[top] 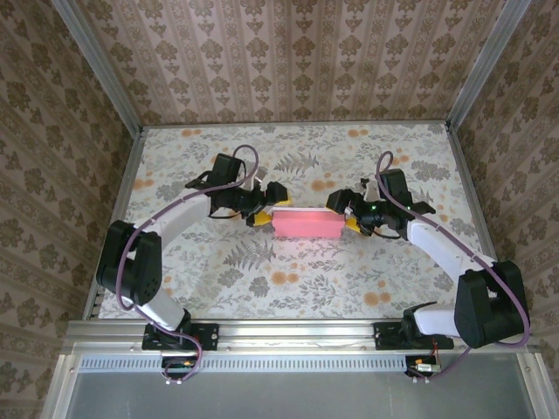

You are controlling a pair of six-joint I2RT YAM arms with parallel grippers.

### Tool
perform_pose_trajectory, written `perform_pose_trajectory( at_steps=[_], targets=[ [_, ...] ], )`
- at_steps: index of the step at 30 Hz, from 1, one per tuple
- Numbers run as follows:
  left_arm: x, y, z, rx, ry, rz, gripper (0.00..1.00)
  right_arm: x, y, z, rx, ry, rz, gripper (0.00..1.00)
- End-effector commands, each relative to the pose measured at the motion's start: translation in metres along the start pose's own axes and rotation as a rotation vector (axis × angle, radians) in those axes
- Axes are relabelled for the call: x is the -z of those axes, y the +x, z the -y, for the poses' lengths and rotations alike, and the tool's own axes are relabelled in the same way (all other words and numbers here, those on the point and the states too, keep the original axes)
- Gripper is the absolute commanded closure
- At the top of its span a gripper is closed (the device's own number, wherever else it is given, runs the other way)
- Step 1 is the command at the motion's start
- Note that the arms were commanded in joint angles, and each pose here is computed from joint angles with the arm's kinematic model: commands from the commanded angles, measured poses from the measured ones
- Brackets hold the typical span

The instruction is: Fold the paper box

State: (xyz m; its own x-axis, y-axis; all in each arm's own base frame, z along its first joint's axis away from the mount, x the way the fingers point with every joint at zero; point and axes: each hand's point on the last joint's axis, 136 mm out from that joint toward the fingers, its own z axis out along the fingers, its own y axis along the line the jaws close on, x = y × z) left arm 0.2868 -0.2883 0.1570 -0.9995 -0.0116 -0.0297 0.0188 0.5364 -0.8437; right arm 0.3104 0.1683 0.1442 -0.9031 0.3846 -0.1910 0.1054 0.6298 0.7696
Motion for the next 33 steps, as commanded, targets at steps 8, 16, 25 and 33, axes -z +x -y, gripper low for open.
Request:
perform_pose_trajectory(
  at_steps=[8, 16, 25, 33],
  targets=[
    [0.022, -0.007, 0.005, -0.028, -0.001, 0.031, 0.00, 0.016, -0.009, -0.005, 0.042, -0.004, 0.037, 0.00],
    [0.056, -0.003, 0.020, -0.259, -0.080, 0.112, 0.00, 0.047, -0.006, -0.006, 0.230, 0.072, 0.090, 0.00],
    [0.078, 0.011, 0.013, -0.542, -0.250, 0.072, 0.24, 0.079, -0.004, -0.012, 0.455, 0.191, 0.129, 0.37],
    [0.068, 0.006, -0.003, -0.613, -0.368, -0.034, 0.52, 0.067, -0.005, -0.007, 0.634, 0.400, 0.060, 0.48]
  ],
)
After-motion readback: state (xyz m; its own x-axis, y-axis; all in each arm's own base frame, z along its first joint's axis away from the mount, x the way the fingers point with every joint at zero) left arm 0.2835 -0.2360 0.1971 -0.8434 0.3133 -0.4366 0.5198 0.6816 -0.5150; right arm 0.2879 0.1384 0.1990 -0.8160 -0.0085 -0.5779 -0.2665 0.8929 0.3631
